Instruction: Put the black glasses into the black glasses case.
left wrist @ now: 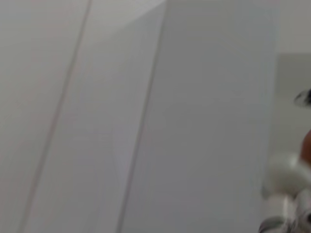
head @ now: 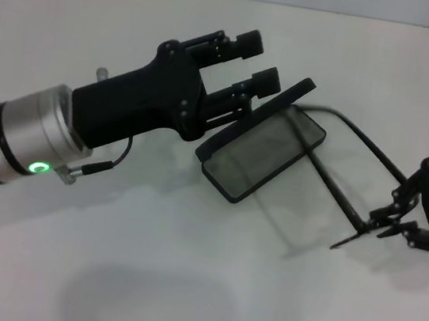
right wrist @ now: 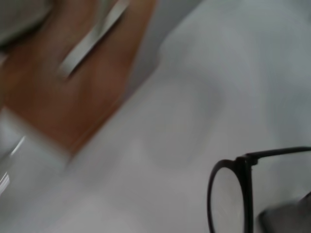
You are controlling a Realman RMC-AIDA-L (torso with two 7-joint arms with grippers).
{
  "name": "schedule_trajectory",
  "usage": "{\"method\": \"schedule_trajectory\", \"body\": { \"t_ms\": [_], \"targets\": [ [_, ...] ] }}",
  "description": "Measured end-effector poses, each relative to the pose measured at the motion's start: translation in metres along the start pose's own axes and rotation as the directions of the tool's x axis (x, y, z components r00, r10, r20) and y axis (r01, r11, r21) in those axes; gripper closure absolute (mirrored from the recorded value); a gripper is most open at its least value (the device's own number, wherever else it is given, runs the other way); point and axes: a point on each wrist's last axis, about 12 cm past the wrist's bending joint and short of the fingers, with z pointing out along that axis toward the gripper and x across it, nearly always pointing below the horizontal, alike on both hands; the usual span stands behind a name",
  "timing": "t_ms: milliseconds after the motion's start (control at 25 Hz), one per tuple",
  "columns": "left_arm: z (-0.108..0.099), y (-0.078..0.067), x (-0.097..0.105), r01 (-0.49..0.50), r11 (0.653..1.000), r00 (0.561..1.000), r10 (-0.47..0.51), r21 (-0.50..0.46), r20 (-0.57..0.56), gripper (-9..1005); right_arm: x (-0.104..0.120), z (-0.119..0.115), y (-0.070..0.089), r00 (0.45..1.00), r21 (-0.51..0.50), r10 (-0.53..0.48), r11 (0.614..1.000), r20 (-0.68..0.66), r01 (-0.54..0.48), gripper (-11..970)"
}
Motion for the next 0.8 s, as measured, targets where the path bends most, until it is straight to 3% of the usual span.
{"method": "schedule_trajectory", "body": {
  "t_ms": [160, 240, 400, 560, 800],
  "targets": [
    [0.010, 0.000, -0.014, 0.036, 0.992, 0.999, -0.038, 0.119, 0.010, 434, 0.016, -0.005, 0.035, 0.977, 0.183, 0.013, 0.982, 0.211, -0.053, 841],
    [0.018, 0.000, -0.020, 0.056, 0.983, 0.998, -0.057, 0.175, 0.001, 434, 0.023, -0.003, 0.056, 0.951, 0.300, -0.003, 0.949, 0.310, -0.095, 842],
    [0.036, 0.002, -0.028, 0.104, 0.961, 0.995, -0.097, 0.255, -0.040, 434, 0.034, 0.008, 0.081, 0.920, 0.439, -0.040, 0.886, 0.389, -0.148, 842],
    [0.056, 0.005, -0.033, 0.169, 0.935, 0.984, -0.141, 0.313, -0.109, 434, 0.040, 0.021, 0.090, 0.898, 0.517, -0.068, 0.835, 0.435, -0.187, 842],
    [0.079, 0.001, -0.037, 0.217, 0.896, 0.969, -0.151, 0.386, -0.193, 434, 0.044, 0.029, 0.092, 0.895, 0.527, -0.058, 0.824, 0.443, -0.207, 842]
  ]
}}
